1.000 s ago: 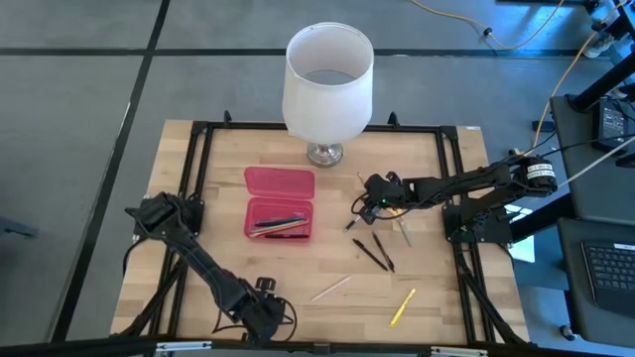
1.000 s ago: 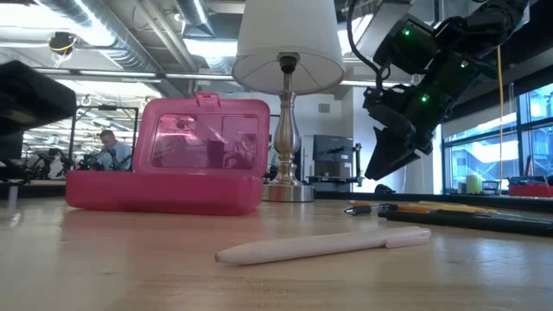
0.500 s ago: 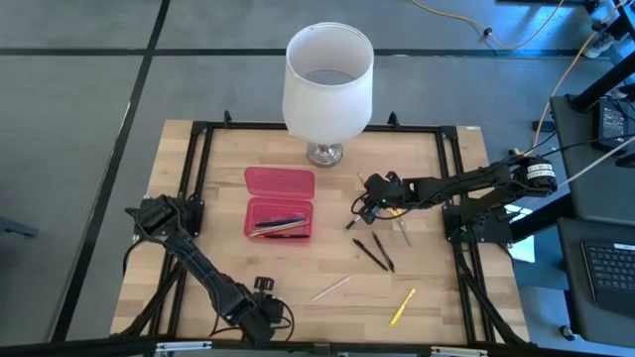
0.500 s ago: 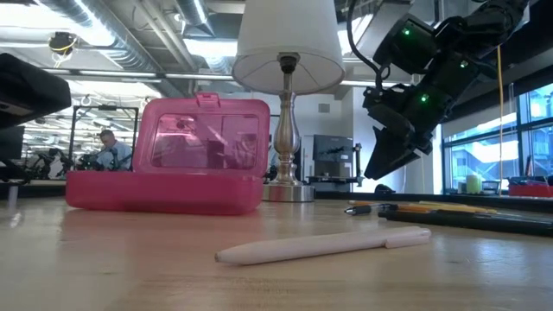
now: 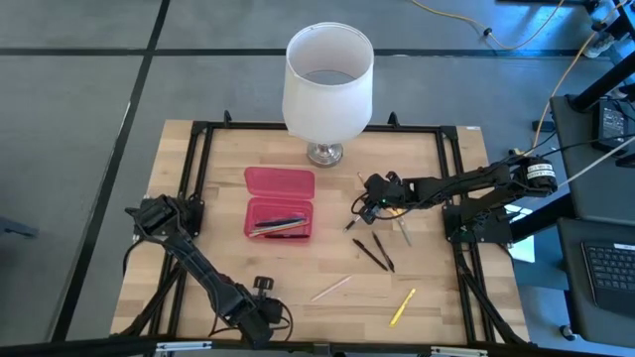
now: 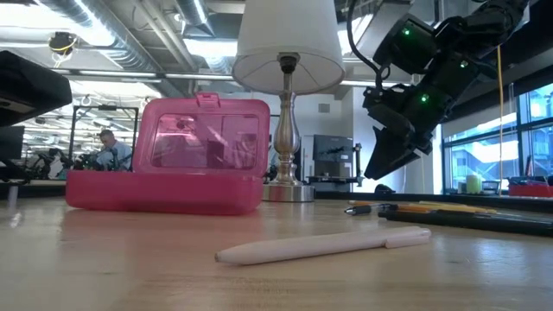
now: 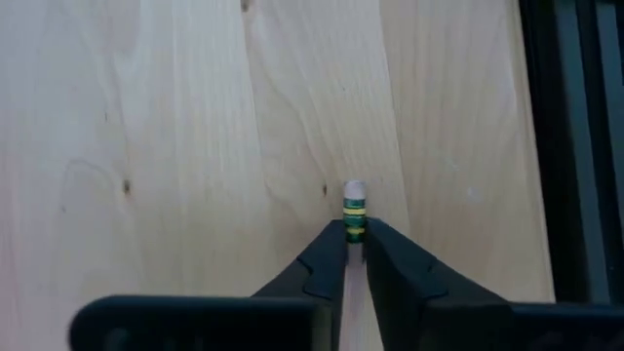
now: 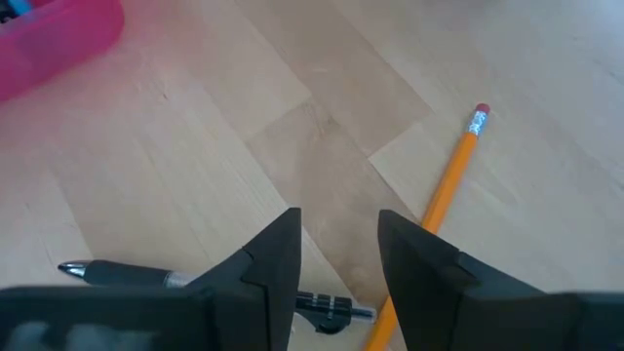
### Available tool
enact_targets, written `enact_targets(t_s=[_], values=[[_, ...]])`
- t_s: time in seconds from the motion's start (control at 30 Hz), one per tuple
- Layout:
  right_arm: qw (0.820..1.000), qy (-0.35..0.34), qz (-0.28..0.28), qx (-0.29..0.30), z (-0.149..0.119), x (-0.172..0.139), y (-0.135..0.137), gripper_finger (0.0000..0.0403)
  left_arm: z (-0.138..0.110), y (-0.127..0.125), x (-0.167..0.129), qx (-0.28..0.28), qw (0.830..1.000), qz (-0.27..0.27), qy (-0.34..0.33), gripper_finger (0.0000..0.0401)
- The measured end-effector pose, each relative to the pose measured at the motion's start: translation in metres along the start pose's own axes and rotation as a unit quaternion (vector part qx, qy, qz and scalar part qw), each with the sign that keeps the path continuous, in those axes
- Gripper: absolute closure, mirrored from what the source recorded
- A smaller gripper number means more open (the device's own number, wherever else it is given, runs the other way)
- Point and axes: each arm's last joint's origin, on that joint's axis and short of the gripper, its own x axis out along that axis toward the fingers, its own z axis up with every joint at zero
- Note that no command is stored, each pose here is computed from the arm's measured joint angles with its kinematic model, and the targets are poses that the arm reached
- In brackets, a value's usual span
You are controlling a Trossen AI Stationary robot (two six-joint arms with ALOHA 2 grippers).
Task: Pick & place school supplies into a supply box
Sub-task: Put the light pink pencil into the red supply box
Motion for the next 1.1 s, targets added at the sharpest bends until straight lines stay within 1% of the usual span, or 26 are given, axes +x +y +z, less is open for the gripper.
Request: enact_targets(t_s=[0.2,0.4,0.5,0.6,0.67,0.77,0.83,0.97,1.03,1.1], values=[[1.000,0.000,0.000,0.000,0.000,0.000,0.000,0.0261,0.000,0.000,0.000,0.001,1.000,0.001,-0.002,0.0393],[1.000,0.000,0.000,0.000,0.000,0.000,0.000,0.0261,0.004,0.003,-0.011,-0.006,1.000,-0.012,-0.014,0.0393],[1.000,0.000,0.000,0.000,0.000,0.000,0.000,0.0261,0.007,0.011,-0.018,-0.013,1.000,-0.004,-0.014,0.0393],[1.000,0.000,0.000,0.000,0.000,0.000,0.000,0.0261,0.015,0.016,-0.030,-0.027,0.999,-0.015,-0.032,0.0396],[1.000,0.000,0.000,0.000,0.000,0.000,0.000,0.0261,0.018,0.022,-0.034,-0.034,0.999,-0.018,-0.031,0.0395],[1.000,0.000,0.000,0.000,0.000,0.000,0.000,0.0261,0.024,0.035,-0.042,-0.038,0.999,-0.022,-0.025,0.0392],[1.000,-0.001,0.000,0.000,0.000,0.000,0.000,0.0261,0.031,0.045,-0.049,-0.035,0.999,-0.029,-0.030,0.0391],[1.000,-0.001,0.000,0.000,0.000,0.000,0.000,0.0261,0.045,0.070,-0.059,-0.026,0.998,-0.026,-0.049,0.0392],[1.000,-0.001,0.000,0.000,0.000,0.000,0.000,0.0261,0.054,0.086,-0.066,-0.024,0.997,-0.017,-0.067,0.0392],[1.000,-0.002,0.001,0.000,0.000,0.000,0.000,0.0261,0.061,0.102,-0.069,-0.030,0.996,0.010,-0.084,0.0390]])
